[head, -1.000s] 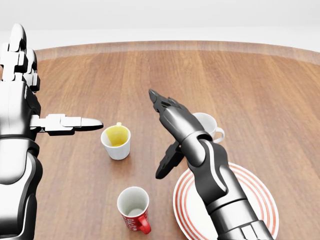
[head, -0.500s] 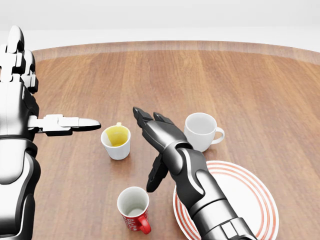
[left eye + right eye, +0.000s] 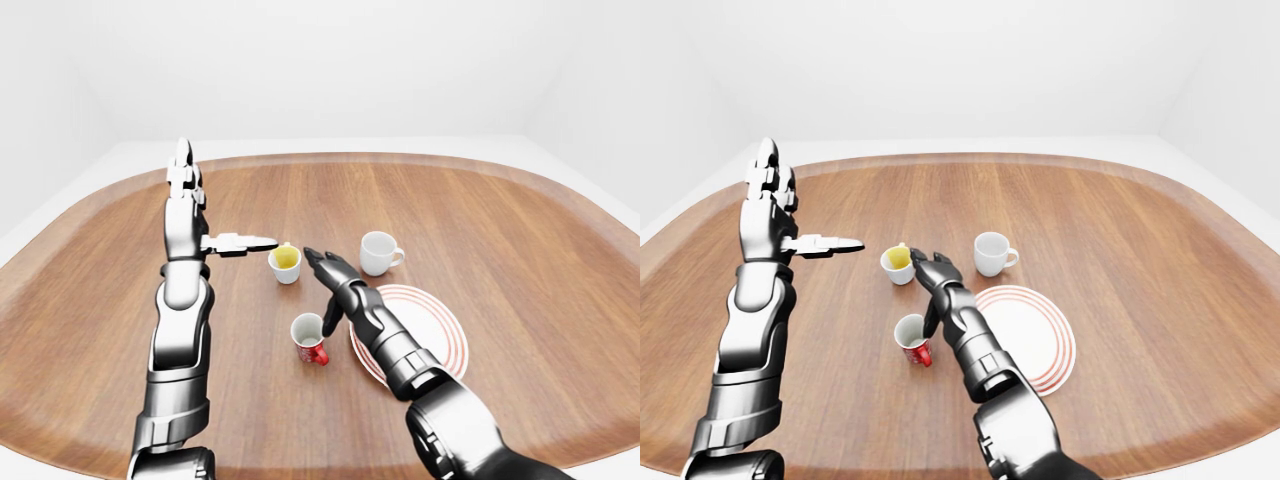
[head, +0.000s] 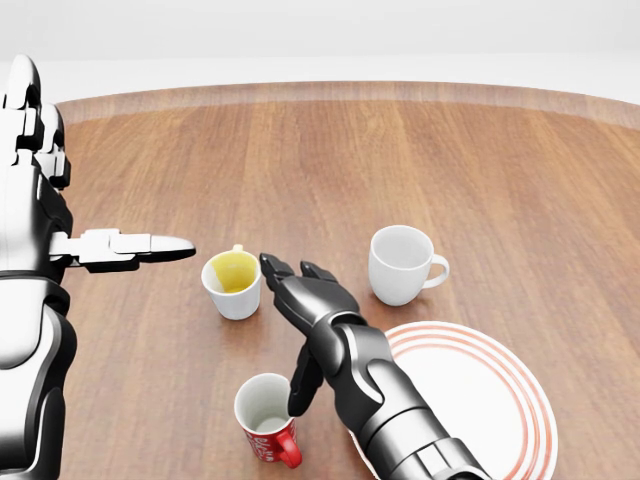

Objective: Pick up the red mug and put it on the plate

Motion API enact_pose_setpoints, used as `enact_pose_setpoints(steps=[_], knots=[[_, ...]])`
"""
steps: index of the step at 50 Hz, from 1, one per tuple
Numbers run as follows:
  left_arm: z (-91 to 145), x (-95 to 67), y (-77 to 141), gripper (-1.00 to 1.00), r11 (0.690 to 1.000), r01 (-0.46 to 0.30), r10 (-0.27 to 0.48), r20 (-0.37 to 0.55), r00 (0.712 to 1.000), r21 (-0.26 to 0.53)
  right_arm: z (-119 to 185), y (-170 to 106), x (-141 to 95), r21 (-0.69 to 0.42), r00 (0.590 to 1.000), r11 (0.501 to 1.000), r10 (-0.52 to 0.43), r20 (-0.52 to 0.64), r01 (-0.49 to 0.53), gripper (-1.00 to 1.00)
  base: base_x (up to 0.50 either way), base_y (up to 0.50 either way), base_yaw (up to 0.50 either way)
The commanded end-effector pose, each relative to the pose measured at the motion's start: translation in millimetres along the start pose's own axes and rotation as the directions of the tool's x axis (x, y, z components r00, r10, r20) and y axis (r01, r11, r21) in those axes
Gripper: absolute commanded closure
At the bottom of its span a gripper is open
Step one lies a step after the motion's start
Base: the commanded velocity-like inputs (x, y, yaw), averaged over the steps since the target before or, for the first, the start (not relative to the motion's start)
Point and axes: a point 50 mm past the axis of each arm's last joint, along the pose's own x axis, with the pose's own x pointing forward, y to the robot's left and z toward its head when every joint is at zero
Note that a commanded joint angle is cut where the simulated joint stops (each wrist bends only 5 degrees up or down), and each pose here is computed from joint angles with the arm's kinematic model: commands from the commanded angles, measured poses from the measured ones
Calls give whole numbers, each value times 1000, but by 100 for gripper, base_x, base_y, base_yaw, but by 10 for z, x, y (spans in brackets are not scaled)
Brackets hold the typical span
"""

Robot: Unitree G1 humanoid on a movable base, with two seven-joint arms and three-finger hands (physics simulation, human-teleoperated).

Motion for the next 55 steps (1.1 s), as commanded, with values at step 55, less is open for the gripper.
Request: enact_pose_setpoints(steps=[55], knots=[[-33, -2, 46, -100, 1000, -11, 11, -14, 1000, -9, 195, 528, 43, -39, 990, 989, 138, -32, -139, -100, 0, 0, 0]])
